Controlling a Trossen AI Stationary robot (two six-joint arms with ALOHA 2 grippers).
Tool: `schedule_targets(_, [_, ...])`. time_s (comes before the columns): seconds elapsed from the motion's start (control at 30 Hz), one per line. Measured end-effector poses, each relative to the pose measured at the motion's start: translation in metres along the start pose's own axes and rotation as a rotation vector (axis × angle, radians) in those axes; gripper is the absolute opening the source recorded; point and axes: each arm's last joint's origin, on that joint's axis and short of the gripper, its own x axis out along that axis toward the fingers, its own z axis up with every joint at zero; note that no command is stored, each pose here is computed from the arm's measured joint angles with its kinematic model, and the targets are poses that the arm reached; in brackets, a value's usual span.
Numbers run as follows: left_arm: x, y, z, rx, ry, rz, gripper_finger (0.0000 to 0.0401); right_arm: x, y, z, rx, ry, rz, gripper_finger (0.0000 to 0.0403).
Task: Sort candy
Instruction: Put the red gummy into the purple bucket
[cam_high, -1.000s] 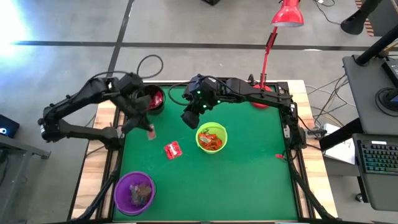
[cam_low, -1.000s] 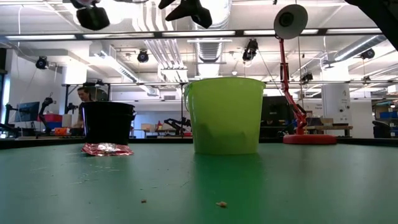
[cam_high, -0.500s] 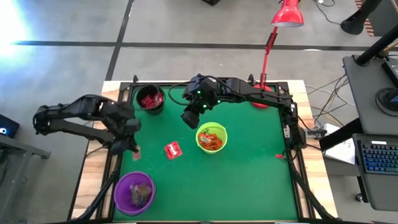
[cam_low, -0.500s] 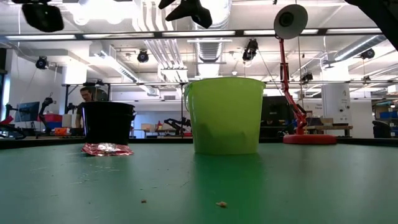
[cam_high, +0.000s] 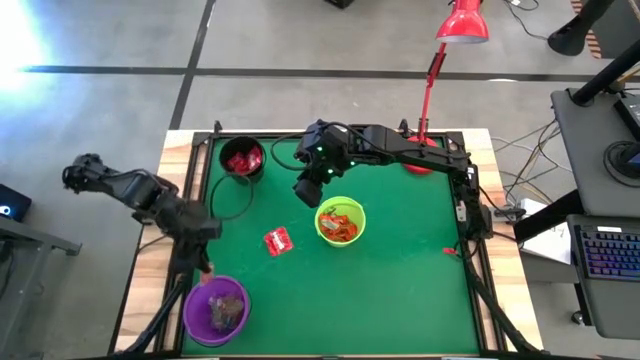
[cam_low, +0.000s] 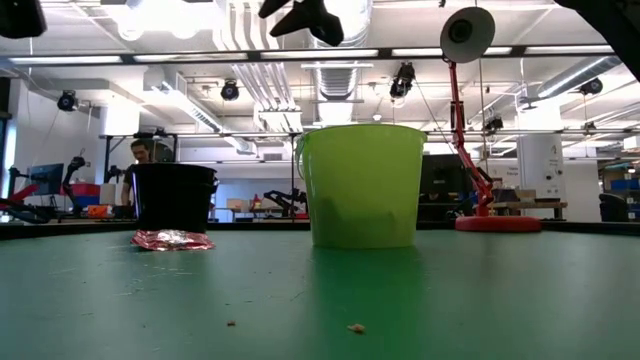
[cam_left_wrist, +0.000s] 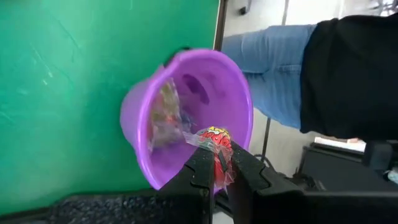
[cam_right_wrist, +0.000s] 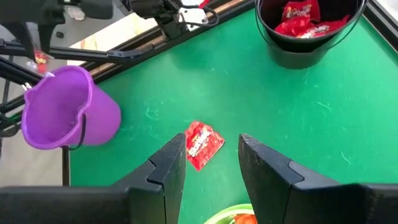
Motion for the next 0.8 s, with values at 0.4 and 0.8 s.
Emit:
schedule_targets(0.4, [0.039,-0.029,-0.003,0.008,0.125,-0.024,0.0003,0.000,-0.001,-0.001,-0.021,0.014,-0.005,0.0137])
schedule_targets(0.8, [0.056,-0.042,0.005,-0.009,0.192,-0.067,0.0006,0.000,-0.001,-0.001,-0.054,0.014,-0.005,0.0137])
